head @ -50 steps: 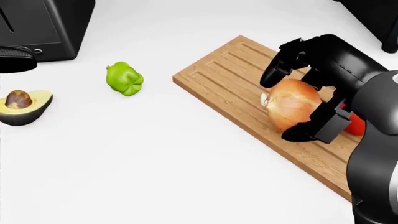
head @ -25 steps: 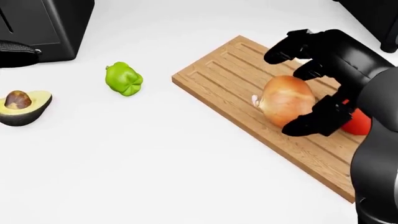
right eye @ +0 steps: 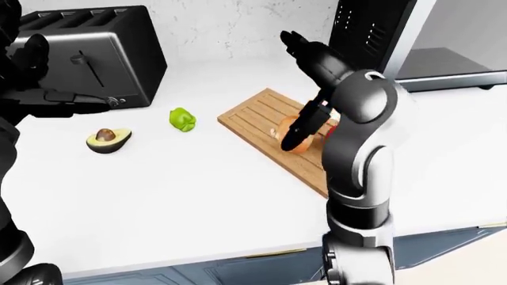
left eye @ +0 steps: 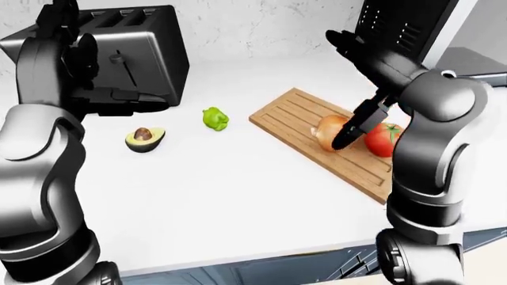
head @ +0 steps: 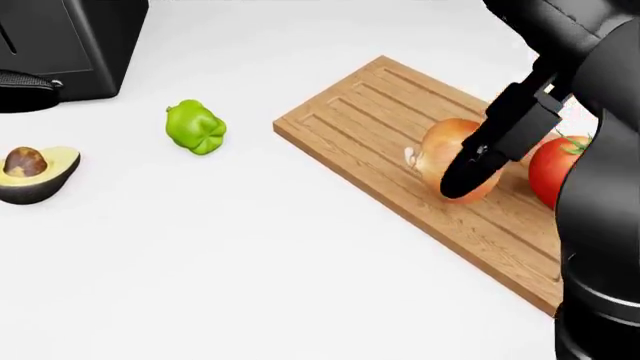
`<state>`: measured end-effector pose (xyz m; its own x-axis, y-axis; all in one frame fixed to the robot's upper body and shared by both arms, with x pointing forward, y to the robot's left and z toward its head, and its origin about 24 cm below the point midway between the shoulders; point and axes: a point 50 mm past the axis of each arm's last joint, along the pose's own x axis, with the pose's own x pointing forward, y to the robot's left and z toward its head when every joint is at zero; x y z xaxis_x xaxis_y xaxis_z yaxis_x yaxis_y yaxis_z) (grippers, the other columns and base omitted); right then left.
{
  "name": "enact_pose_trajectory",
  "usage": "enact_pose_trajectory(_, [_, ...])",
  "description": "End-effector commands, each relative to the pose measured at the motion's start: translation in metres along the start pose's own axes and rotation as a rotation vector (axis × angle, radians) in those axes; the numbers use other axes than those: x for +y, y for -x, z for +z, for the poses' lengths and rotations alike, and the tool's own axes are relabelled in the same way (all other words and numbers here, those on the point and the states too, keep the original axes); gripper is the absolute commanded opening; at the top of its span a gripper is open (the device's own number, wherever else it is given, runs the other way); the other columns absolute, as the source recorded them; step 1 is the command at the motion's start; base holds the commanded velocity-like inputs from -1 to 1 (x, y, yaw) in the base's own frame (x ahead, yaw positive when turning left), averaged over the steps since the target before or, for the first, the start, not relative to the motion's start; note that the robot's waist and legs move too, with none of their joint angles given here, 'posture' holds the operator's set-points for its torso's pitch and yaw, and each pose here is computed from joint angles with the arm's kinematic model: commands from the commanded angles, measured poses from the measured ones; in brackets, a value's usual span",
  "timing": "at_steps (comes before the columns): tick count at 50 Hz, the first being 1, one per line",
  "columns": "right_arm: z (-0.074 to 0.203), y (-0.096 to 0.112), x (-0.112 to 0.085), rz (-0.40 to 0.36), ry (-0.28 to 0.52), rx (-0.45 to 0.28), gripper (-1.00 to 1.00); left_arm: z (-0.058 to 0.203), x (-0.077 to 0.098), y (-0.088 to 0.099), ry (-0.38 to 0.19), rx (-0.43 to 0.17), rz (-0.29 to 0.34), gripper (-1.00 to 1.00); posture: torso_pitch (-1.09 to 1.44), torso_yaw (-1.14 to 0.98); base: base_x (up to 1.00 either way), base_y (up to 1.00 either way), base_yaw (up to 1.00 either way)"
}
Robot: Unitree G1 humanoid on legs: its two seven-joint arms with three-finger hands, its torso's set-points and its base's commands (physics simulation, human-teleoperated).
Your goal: Place the avocado, onion, tomato and bell pepper on the cutting board.
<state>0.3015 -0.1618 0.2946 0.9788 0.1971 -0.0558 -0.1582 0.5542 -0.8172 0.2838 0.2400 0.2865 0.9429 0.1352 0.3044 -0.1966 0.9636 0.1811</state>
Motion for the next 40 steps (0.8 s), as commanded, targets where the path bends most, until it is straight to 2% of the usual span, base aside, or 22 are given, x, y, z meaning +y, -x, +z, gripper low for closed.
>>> enact_pose_trajectory(1, [0.013,0.003,-0.012,-0.048,-0.001,-0.042,1.0,0.017,0.005,0.002,-0.01,-0.083,0.026,1.0,0.0,0.0,0.0,0.0,0.0])
enact_pose_trajectory(8, [0.046,-0.02,-0.022,0.012,-0.003,-0.116,1.0,0.019,0.006,0.002,-0.009,-0.086,0.028,1.0,0.0,0.0,0.0,0.0,0.0])
enact_pose_trajectory(16, [0.079,-0.067,-0.031,0.081,0.016,-0.181,1.0,0.022,0.011,0.004,-0.005,-0.088,0.035,1.0,0.0,0.0,0.0,0.0,0.0])
enact_pose_trajectory(20, [0.086,-0.087,-0.033,0.096,0.02,-0.196,1.0,0.026,0.015,0.006,0.017,-0.093,0.044,1.0,0.0,0.0,0.0,0.0,0.0])
enact_pose_trajectory(24, [0.088,-0.105,-0.021,0.133,0.007,-0.206,1.0,0.028,0.018,0.008,0.02,-0.102,0.053,1.0,0.0,0.0,0.0,0.0,0.0])
enact_pose_trajectory(31, [0.093,-0.119,-0.003,0.185,0.01,-0.224,1.0,0.032,0.02,0.009,0.017,-0.107,0.058,1.0,0.0,0.0,0.0,0.0,0.0])
enact_pose_trajectory(36, [0.093,-0.129,0.021,0.225,-0.025,-0.24,1.0,0.035,0.023,0.009,0.019,-0.111,0.062,1.0,0.0,0.0,0.0,0.0,0.0])
enact_pose_trajectory(40, [0.092,-0.134,0.036,0.232,-0.088,-0.249,1.0,0.035,0.025,0.01,0.019,-0.112,0.07,1.0,0.0,0.0,0.0,0.0,0.0])
